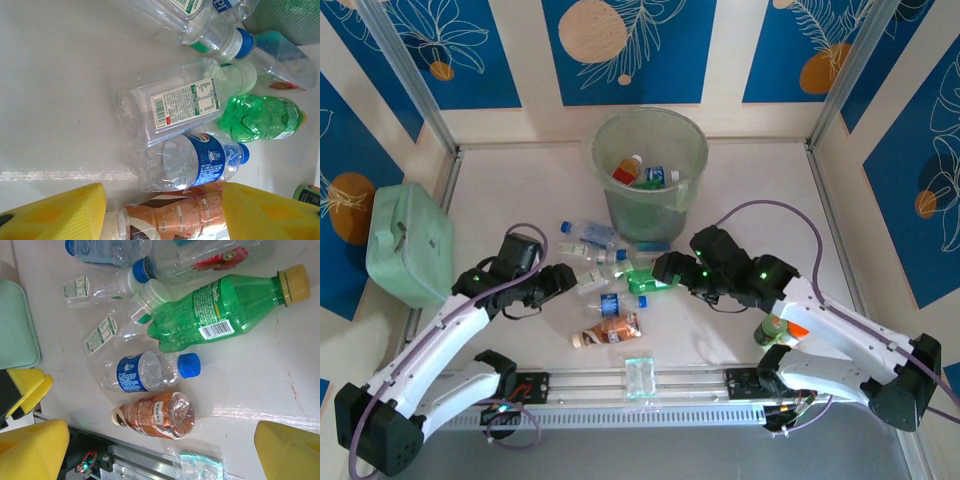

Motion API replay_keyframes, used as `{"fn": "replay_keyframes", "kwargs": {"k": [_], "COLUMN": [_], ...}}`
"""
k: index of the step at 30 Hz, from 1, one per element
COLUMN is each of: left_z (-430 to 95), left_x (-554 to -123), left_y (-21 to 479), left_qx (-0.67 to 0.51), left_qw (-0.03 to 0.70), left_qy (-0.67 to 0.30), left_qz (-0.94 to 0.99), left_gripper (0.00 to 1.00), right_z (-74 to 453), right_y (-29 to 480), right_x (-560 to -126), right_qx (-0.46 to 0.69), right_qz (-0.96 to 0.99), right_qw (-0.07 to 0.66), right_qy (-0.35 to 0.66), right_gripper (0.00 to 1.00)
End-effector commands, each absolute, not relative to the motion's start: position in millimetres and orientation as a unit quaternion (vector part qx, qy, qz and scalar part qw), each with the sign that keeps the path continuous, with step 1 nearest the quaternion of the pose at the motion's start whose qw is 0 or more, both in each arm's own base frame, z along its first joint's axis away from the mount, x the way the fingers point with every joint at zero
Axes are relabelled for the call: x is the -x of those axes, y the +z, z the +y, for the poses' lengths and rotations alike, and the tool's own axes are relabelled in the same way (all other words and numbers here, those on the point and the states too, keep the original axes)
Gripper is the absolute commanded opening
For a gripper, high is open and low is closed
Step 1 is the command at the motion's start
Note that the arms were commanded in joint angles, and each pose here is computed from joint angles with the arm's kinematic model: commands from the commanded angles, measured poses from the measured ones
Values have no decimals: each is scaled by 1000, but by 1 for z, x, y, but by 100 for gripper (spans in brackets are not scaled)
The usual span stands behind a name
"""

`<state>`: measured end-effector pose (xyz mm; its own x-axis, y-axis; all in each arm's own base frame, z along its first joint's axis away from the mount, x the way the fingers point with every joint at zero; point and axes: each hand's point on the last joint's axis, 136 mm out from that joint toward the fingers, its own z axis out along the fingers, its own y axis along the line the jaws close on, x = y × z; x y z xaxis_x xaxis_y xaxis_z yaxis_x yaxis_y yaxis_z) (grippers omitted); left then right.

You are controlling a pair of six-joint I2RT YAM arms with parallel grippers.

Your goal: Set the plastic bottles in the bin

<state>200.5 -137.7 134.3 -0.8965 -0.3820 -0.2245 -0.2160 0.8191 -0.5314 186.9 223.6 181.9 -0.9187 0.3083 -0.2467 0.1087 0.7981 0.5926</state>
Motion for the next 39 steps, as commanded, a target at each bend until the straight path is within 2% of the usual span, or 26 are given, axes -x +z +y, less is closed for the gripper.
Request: {"fn": "replay_keyframes", "kwargs": {"k": [1,4,6,10,15,25,39], "left_z": [-140,-142,-145,-152,-156,-163,-167], "left_x": [-191,-198,-204,-212,-216,-218,-222], "left_y": [132,137,142,153,165,168,172], "left_qx": [144,142,140,129,114,105,96], "left_qw": [150,164,173,188,208,217,225], "left_qy": [-260,-266,-272,-290,-304,-329,-339], "left_qz": [943,939,936,930,923,913,908], "left_gripper": [62,62,62,62,62,62,63], "right_z": [215,199,192,190,173,174,177], "right_y": [164,140,127,110,94,68,39], "right_x": [-190,-194,-199,-220,-249,-276,-278], "right_qx": [-156,-232,-280,-350,-411,-466,-502], "right_qz": [939,939,930,902,869,834,821], "right_qw": [159,137,132,115,127,132,103], "right_qy": [261,212,200,226,245,264,251], "right_gripper": [94,90,84,75,71,65,57]}}
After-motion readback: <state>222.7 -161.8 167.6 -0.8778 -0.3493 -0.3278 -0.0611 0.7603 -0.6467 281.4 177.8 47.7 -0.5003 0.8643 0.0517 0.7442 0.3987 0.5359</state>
